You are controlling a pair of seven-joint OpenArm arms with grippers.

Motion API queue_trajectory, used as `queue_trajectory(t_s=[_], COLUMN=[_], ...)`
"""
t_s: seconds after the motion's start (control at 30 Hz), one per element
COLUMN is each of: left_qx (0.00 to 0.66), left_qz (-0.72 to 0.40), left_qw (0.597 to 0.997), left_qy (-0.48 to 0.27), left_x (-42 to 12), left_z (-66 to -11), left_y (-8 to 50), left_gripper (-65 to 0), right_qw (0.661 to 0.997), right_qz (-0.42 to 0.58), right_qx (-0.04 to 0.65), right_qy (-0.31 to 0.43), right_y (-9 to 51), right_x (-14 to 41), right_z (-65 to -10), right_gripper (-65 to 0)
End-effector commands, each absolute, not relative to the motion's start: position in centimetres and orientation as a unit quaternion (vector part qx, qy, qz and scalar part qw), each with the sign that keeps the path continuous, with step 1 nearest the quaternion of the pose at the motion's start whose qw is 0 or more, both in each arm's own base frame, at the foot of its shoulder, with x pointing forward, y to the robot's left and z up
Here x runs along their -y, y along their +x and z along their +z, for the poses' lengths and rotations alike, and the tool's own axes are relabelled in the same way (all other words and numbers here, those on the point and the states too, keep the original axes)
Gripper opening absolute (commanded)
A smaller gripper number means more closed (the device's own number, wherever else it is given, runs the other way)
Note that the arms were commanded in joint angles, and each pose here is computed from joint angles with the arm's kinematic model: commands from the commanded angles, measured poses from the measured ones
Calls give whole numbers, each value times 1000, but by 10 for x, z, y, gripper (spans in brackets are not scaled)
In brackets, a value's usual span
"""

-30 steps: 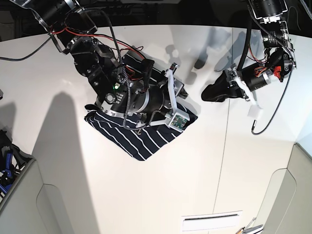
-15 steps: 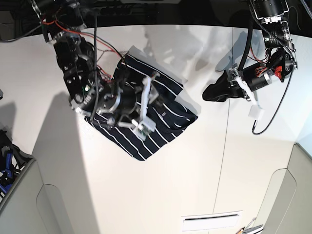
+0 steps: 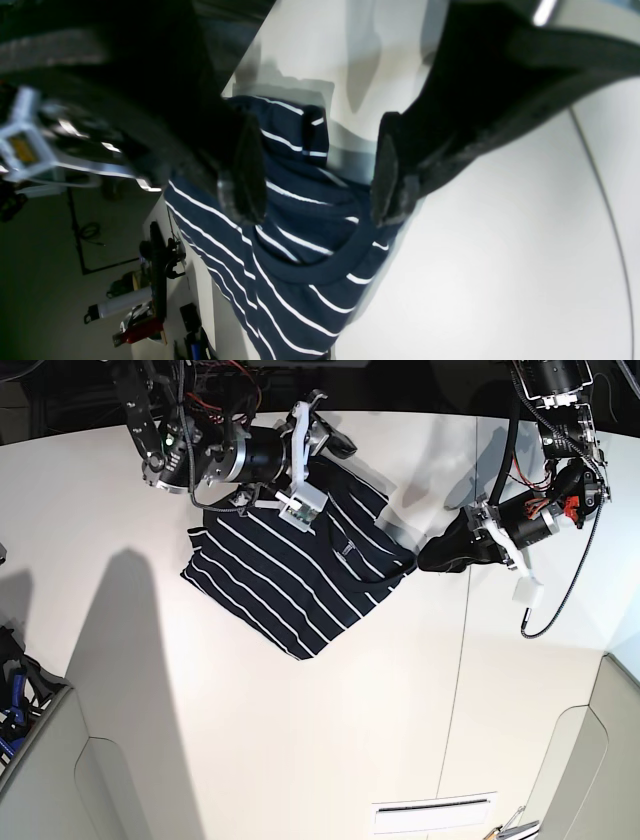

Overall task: Fold the T-shirt properly
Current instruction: 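Release the right gripper and lift it off the folded bundle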

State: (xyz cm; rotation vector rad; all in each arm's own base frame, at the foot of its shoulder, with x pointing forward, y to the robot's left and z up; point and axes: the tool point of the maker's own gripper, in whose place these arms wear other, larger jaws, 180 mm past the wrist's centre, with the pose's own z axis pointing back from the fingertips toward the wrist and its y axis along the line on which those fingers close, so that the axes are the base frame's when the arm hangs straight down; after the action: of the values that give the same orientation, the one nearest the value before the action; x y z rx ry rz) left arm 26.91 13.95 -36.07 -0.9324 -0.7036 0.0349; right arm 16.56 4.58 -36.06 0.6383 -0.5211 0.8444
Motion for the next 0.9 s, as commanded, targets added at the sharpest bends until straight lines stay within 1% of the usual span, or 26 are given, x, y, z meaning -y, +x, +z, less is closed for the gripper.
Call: queue_trajectory(t_s=[0.0,0.1,0.13,0.2,0.27,0.3,0.37,0.47,0.5,0.53,0.57,0.67,0.7,0.8,0.87], left_qx=[358,356,354,352,353,360,377,378,371,360,348,308,295,273,260], left_qz=[10,6,0,-25,-60,-75,-99,-134,-142,-150,-157,-175,-184,-202,-211], left_qw=[821,816,813,806,802,798,789,784,783,783,783,778,778,777,779], left_qy=[-444,-455,-463,-476,-478,-478,-475,-475,-478,-484,-491,-518,-523,-530,-530], left_x=[-143,-143,-140,-134,-126,-123,-117,-102,-95,-88,-80,-54,-45,-19,-1], left_z=[-346,-341,-336,-324,-310,-301,-285,-275,-276,-278,-282,-292,-295,-305,-313], left_y=[278,276,275,270,266,265,265,256,251,244,238,219,213,202,194], left_gripper=[-287,-291,-308,-386,-471,-495,-503,-503,-503,-503,-503,-503,-503,-503,-503], right_qw=[816,801,797,797,808,812,816,822,823,824,827,833,835,840,842], right_qz=[400,410,413,412,384,363,317,267,258,248,239,217,212,203,199], right_qx=[277,318,332,358,390,412,455,488,494,499,501,503,502,497,492], right_qy=[310,300,290,258,219,199,162,121,109,100,91,76,73,80,100], right_y=[173,180,183,194,214,227,253,283,290,296,301,318,325,343,353], right_x=[-51,-53,-52,-45,-32,-22,-1,32,42,51,59,78,82,85,82], right_z=[-342,-317,-311,-303,-300,-296,-285,-270,-267,-265,-264,-267,-269,-279,-287], right_gripper=[-316,-316,-316,-316,-316,-316,-316,-317,-331,-368,-422,-617,-650,-650,-650])
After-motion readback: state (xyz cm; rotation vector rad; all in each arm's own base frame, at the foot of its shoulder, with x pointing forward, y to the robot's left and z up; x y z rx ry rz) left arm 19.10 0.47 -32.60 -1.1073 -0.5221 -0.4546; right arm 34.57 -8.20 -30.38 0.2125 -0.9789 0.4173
